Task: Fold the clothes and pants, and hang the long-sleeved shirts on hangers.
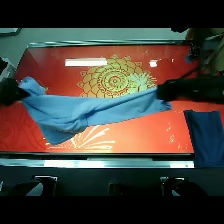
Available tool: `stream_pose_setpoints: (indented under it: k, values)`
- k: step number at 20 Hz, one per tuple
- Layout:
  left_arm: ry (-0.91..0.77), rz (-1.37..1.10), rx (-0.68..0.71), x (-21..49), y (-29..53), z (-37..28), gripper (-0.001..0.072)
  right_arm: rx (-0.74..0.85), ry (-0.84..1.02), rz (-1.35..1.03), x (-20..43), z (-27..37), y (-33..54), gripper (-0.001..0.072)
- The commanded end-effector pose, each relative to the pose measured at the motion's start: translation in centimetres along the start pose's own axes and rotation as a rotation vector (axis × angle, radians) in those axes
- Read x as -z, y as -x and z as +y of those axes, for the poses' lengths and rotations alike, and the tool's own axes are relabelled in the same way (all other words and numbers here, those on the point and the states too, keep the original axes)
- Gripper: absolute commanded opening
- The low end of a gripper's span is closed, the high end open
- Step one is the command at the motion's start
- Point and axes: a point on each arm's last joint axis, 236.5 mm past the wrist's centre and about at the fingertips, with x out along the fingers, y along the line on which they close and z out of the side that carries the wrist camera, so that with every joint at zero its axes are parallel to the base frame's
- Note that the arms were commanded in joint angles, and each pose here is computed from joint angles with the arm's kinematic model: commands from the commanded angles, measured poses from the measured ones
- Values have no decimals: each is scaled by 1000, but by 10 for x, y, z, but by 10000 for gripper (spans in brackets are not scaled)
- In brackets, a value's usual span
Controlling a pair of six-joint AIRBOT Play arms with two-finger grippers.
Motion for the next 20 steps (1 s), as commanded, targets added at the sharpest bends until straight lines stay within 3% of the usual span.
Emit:
stream_pose_setpoints:
  k: [1, 5, 9, 10, 13, 14, 17, 19, 20]
  values:
    - [81, 117, -42, 20, -119, 35, 21, -68, -107, 191, 25, 0, -123, 35]
    - [128, 230, -93, 33, -211, 70, 22, -88, -299, 319, 57, -6, -229, 34]
    - [155, 332, -133, 58, -252, 94, 22, -69, -401, 370, 78, -15, -272, 36]
    - [157, 340, -136, 61, -255, 95, 22, -67, -409, 374, 80, -15, -274, 75]
    - [133, 340, -130, 58, -253, 93, 22, -163, -434, 394, 63, -16, -247, 302]
    - [130, 343, -128, 57, -251, 92, 22, -204, -436, 369, 50, -23, -232, 341]
    - [107, 348, -119, 53, -247, 87, 22, -179, -504, 301, 30, -90, -175, 344]
    - [98, 355, -116, 52, -244, 85, 22, -159, -589, 345, 47, -132, -150, 424]
    - [97, 358, -116, 52, -243, 85, 22, -153, -633, 364, 58, -146, -145, 425]
